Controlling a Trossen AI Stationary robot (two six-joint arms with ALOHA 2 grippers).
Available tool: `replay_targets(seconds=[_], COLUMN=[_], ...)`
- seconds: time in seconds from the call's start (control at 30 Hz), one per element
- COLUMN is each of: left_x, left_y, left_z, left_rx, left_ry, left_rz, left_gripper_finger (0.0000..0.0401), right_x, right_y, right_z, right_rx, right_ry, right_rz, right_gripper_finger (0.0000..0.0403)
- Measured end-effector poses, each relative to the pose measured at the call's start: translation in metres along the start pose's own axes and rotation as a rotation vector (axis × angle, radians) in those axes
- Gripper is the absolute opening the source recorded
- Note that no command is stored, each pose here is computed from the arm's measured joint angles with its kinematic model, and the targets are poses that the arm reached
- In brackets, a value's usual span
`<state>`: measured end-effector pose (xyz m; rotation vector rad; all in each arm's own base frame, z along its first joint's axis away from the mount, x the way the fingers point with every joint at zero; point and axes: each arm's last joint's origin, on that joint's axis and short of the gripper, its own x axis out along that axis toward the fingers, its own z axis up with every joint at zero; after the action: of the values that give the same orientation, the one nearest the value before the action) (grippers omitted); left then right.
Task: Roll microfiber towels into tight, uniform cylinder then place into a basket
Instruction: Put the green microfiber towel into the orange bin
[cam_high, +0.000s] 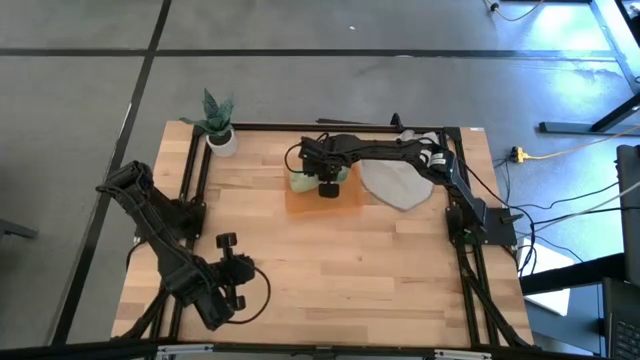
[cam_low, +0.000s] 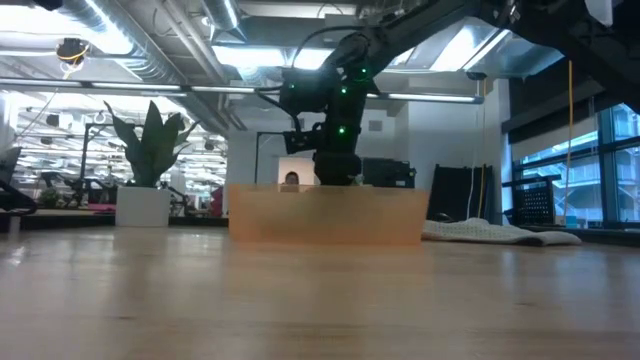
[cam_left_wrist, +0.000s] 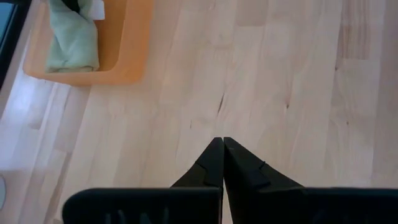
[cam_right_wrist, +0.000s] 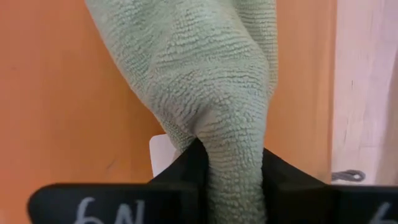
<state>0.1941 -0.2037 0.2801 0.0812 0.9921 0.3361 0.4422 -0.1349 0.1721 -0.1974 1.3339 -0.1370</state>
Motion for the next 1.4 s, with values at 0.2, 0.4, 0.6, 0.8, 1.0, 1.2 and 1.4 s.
replay_targets(seconds=[0.2, 0.4, 0.6, 0.8, 1.0, 1.2, 1.4], left_x=[0.000, 0.000, 0.000, 0.000, 0.000, 0.000, 0.000], left_y=[0.000, 0.000, 0.000, 0.000, 0.000, 0.000, 0.000], left_z=[0.000, 0.000, 0.000, 0.000, 0.000, 0.000, 0.000], left_rx=[-0.002, -0.002, -0.002, -0.002, -0.002, -0.002, -0.002], left_ry=[0.000, 0.000, 0.000, 0.001, 0.001, 0.001, 0.001], left_rz=[0.001, 0.001, 0.000, 0.000, 0.000, 0.000, 0.000], left_gripper_finger=[0.0000, 0.0000, 0.0000, 0.0000, 0.0000, 0.0000, 0.0000], right_x=[0.000, 0.000, 0.000, 0.000, 0.000, -0.006, -0.023], right_y=[0.000, 0.000, 0.000, 0.000, 0.000, -0.001, -0.007], right_z=[0.000, 0.000, 0.000, 0.000, 0.000, 0.003, 0.012], right_rx=[0.006, 0.006, 0.006, 0.006, 0.025, 0.055, 0.082], right_ry=[-0.004, -0.004, -0.004, -0.004, 0.008, 0.008, -0.021], right_rz=[-0.001, -0.001, -0.001, -0.001, -0.037, -0.036, -0.044], right_gripper_finger=[0.0087, 0.0101, 0.0144, 0.0197, 0.0217, 0.0218, 0.0218])
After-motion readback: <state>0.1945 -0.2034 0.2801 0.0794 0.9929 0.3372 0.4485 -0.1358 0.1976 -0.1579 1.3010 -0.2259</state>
